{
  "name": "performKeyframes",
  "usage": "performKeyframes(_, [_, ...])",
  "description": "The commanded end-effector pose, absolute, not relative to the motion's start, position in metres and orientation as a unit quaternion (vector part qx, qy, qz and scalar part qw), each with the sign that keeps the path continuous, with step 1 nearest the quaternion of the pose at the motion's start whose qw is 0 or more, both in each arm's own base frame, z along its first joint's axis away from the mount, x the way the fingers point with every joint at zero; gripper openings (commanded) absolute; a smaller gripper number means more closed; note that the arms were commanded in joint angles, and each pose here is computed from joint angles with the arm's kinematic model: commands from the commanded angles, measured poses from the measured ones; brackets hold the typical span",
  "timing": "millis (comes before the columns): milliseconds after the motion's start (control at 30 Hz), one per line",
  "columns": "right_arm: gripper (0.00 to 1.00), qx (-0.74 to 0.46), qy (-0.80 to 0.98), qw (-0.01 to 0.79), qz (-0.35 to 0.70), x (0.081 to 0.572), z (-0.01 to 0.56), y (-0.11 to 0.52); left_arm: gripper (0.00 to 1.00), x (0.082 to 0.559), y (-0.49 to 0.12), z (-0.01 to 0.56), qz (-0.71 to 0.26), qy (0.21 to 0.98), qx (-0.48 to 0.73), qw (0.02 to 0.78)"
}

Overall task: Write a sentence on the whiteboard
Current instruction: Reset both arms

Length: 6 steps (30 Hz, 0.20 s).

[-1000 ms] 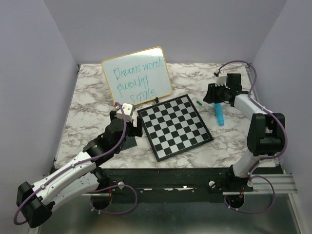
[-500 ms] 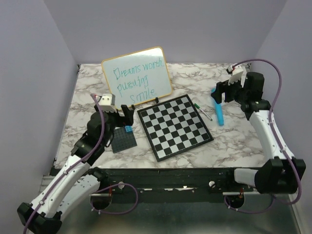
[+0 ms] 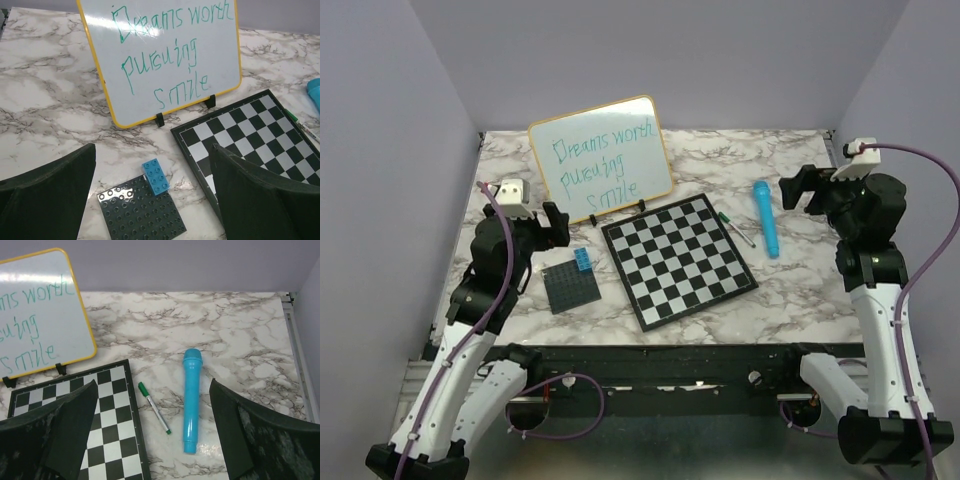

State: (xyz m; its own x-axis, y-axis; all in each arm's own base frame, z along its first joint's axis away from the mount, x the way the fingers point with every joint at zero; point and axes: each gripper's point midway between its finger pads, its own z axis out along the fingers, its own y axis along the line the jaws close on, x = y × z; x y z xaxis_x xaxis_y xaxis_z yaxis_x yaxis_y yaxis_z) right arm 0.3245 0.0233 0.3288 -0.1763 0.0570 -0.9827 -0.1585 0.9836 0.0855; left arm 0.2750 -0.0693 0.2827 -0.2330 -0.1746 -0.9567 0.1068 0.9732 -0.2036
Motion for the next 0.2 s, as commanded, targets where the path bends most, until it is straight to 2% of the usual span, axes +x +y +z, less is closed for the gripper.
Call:
performKeyframes(0, [1.00, 0.010, 0.748, 0.659, 0.079, 0.325, 0.340, 0.014, 0.99, 0.266, -0.055, 0.268, -0.074, 0.787, -0.010, 0.612])
performKeyframes(167, [1.00, 0.004, 0.744, 0.660, 0.107, 0.328, 0.326, 0.023, 0.99, 0.264, -0.053, 0.242, -0.062, 0.794, 0.000, 0.605])
